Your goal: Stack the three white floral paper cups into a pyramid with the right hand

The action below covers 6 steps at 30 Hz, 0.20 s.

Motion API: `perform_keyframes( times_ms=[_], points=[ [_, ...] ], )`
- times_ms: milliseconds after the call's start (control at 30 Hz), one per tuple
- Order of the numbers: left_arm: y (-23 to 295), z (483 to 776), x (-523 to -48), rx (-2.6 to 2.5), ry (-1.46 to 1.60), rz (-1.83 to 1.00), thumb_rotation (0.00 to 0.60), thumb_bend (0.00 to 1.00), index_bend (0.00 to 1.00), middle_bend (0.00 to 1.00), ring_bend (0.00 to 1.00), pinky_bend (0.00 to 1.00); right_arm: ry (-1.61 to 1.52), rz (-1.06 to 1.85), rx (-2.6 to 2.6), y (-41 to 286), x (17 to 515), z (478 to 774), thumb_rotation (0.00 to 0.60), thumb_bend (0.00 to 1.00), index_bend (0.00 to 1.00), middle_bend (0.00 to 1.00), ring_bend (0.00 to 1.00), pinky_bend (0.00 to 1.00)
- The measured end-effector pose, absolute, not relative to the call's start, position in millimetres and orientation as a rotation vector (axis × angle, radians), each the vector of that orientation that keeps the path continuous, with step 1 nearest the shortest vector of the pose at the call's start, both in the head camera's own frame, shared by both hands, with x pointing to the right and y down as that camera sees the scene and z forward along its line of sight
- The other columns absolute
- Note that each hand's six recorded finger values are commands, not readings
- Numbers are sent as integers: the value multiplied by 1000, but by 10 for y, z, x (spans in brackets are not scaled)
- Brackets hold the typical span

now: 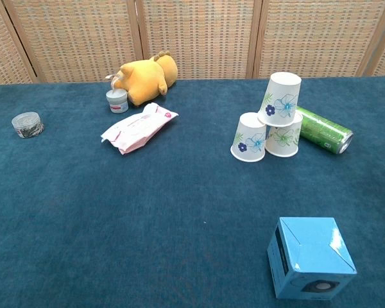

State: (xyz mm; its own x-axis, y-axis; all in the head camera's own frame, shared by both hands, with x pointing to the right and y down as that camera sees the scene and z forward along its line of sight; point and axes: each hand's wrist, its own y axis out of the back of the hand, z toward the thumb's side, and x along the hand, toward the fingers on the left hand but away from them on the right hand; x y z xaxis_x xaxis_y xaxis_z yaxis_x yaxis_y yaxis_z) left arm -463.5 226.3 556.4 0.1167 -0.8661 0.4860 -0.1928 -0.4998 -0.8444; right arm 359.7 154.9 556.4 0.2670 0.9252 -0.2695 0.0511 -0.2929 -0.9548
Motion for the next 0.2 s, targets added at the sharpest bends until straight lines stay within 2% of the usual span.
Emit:
perform_keyframes(
  times_ms=[200],
  points=[
    [2265, 5514, -4612, -1773, 1043, -1380, 600, 94, 0, 0, 0, 0, -908, 1220, -1515, 2162, 3993, 5475, 600, 0, 0, 0, 0, 0]
  ],
)
